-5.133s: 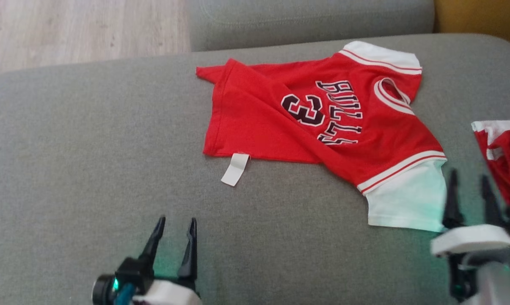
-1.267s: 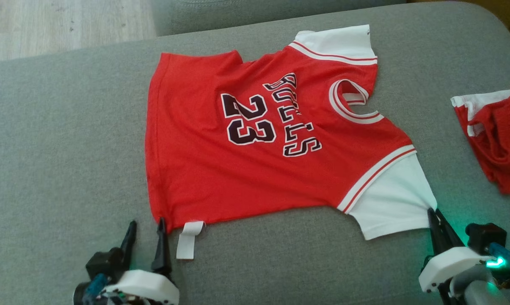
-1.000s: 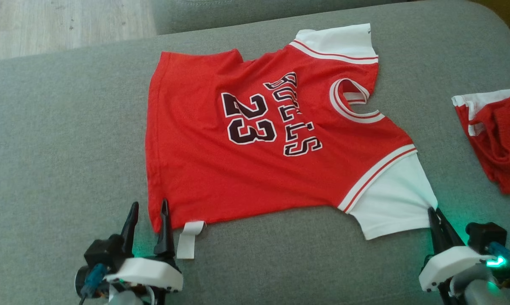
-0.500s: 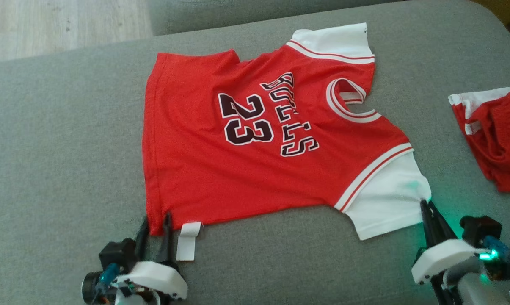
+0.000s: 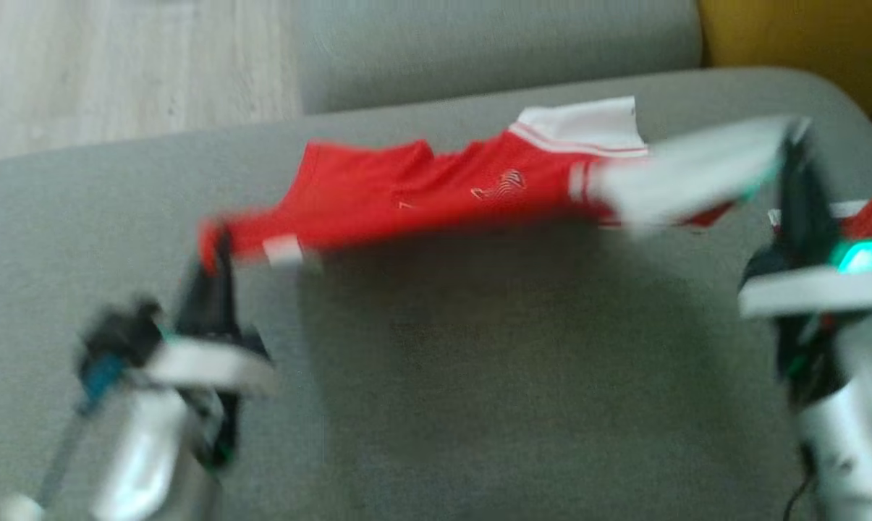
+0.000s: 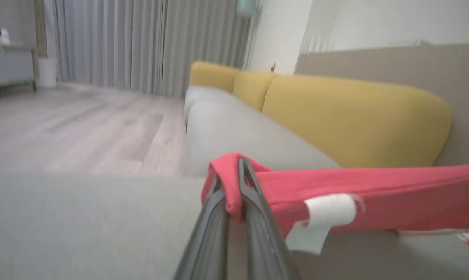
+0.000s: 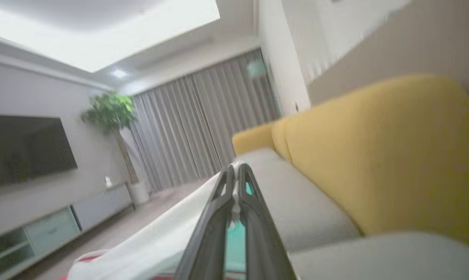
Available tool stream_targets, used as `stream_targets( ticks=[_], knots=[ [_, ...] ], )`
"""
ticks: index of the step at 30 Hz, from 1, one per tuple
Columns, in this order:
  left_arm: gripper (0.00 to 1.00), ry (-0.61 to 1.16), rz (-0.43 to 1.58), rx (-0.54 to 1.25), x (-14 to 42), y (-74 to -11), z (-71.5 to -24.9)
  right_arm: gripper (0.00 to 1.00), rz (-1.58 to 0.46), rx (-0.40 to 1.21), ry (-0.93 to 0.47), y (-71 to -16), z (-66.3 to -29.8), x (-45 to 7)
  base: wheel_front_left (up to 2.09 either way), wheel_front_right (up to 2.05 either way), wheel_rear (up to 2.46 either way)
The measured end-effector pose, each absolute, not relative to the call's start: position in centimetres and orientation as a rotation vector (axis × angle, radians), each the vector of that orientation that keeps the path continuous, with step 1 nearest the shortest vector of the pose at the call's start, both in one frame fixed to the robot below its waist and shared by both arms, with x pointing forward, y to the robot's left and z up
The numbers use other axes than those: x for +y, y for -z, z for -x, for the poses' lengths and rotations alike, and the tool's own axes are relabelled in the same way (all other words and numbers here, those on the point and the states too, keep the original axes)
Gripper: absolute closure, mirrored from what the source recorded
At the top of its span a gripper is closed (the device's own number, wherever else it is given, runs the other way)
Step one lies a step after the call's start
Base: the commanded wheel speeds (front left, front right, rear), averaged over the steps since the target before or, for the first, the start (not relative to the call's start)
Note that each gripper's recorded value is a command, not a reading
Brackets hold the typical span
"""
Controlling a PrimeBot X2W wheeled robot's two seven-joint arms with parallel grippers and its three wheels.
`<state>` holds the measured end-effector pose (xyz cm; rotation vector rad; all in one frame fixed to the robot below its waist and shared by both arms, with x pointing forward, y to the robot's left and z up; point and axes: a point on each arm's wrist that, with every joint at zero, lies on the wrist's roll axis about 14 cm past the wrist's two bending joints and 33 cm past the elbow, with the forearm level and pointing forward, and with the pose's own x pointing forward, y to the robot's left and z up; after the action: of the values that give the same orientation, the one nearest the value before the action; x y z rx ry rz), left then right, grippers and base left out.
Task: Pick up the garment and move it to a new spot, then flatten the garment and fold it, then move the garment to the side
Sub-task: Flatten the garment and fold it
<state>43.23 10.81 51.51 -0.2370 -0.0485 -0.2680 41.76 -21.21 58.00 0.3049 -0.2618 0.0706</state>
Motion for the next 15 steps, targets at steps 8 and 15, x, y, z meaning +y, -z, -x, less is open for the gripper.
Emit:
stream_targets(
  ticks=[8,15],
  knots=[
    [1.0,0.328,0.01,-0.475,13.4,-69.9,-44.8,1.0,-0.274,-0.682,-0.216,-75.3,-41.1,-21.7,0.0,0.0,0.0],
    [1.0,0.328,-0.071,-0.476,13.9,-74.5,-46.1,1.0,-0.192,-0.74,-0.29,-81.4,-42.4,-20.5,0.0,0.0,0.0]
  ],
)
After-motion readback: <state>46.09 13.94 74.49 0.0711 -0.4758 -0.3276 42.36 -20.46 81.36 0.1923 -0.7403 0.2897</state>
